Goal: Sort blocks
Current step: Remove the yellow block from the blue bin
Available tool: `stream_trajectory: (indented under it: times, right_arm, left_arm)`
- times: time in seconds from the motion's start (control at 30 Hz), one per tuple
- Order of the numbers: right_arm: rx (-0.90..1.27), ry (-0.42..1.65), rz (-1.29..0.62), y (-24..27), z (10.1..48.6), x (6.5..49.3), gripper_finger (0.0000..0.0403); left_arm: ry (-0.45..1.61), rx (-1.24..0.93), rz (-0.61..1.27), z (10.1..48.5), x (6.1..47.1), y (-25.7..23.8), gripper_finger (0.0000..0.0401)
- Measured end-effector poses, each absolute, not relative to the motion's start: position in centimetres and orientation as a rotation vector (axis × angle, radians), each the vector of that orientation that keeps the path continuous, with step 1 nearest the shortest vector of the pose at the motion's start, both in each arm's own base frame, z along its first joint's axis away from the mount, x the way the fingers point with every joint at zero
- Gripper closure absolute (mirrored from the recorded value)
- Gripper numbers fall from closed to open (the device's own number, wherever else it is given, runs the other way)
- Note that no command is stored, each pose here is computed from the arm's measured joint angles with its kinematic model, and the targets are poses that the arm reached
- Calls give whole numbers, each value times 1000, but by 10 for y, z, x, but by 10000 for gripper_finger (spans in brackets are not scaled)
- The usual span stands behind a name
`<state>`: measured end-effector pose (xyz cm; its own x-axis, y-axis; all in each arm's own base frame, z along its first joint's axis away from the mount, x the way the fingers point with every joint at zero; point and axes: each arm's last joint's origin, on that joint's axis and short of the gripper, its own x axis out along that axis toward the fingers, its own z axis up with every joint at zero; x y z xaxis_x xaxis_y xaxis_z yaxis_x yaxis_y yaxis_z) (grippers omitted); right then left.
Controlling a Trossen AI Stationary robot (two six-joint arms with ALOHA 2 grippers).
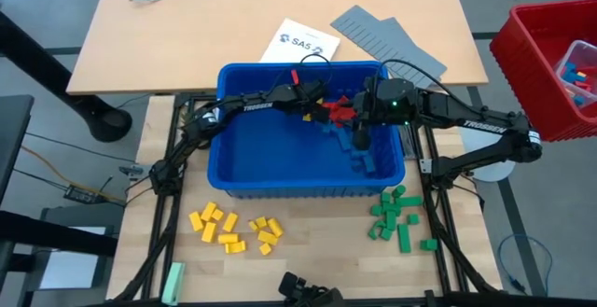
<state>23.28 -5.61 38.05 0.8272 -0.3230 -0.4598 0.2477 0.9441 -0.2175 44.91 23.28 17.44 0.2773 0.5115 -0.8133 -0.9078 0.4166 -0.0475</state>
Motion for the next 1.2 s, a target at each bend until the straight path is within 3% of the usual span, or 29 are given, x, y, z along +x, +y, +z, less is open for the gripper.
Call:
stream_trajectory:
  times: [0.53,0.63,0.77,0.9,1.03,1.2]
  right_arm:
    - [-158,514,-303,-56,381,233,204]
    - [-158,515,-302,-56,381,233,204]
    - [-158,515,-302,-56,381,233,204]
    - [-158,517,-302,-56,380,233,204]
    - [-158,531,-301,-56,379,232,204]
    - [-159,523,-302,-56,380,232,204]
  left_arm:
    - [834,-557,1006,150,453,243,167]
    - [836,-554,1009,150,452,244,189]
    - [845,-531,996,150,452,244,248]
    - [848,-526,1001,151,452,244,253]
    - [834,-501,997,171,451,240,253]
    - [704,-440,938,231,458,227,254]
